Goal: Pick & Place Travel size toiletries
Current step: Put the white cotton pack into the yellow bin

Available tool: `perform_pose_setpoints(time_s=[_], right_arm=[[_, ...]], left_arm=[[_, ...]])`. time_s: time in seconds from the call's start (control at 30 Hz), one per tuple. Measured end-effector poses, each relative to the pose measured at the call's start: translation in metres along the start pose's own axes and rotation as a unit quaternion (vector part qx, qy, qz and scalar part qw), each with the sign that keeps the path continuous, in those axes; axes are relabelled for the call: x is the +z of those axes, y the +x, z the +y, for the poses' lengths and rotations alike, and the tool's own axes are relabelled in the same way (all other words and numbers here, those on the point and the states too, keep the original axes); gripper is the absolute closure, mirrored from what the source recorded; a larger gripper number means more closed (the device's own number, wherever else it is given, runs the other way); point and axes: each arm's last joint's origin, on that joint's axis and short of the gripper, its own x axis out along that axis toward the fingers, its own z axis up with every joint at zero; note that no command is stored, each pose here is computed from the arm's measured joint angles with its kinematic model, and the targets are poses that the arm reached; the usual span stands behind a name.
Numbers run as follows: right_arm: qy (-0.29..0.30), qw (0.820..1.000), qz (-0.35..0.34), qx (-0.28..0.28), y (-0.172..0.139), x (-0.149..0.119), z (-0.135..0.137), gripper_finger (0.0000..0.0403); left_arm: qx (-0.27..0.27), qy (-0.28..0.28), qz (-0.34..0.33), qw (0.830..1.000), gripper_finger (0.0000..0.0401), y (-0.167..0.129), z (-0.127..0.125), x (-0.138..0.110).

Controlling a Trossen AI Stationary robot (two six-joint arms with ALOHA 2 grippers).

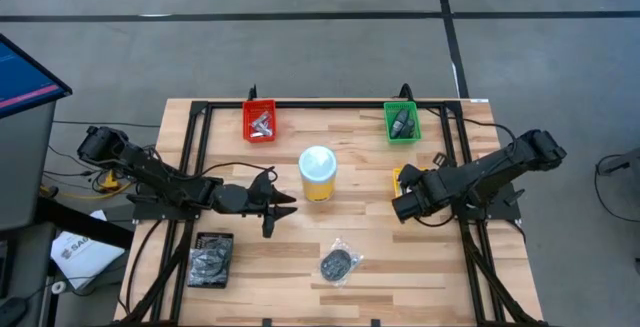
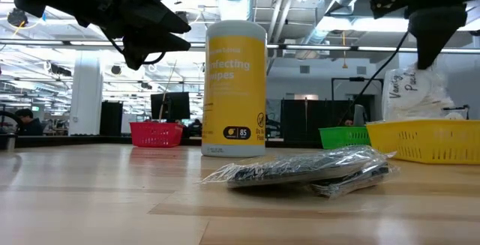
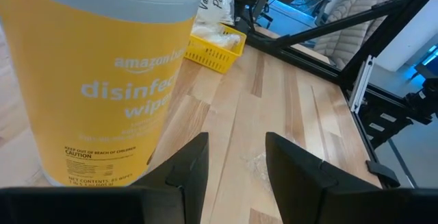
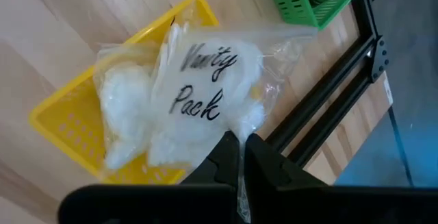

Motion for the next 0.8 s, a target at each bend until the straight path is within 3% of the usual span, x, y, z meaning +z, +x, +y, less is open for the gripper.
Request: perform_pose_setpoints(time_s=[0.27, 0.53, 0.8], right_arm=[[0.005, 1.000, 0.008, -0.011, 0.006, 0.005, -0.005, 0.0403], [-0.001, 0.997, 0.065, -0.049, 0.036, -0.012, -0.002, 0.0403], [0.009, 0.998, 0.051, -0.035, 0.035, -0.014, 0.003, 0.0403]], left_arm=[[0.000, 0.001, 0.000, 1.000, 0.0265, 0.000, 0.000, 0.000], [0.000, 0.002, 0.000, 1.000, 0.0265, 0.000, 0.000, 0.000], [-0.002, 0.012, -0.004, 1.000, 0.0265, 0.000, 0.000, 0.001]])
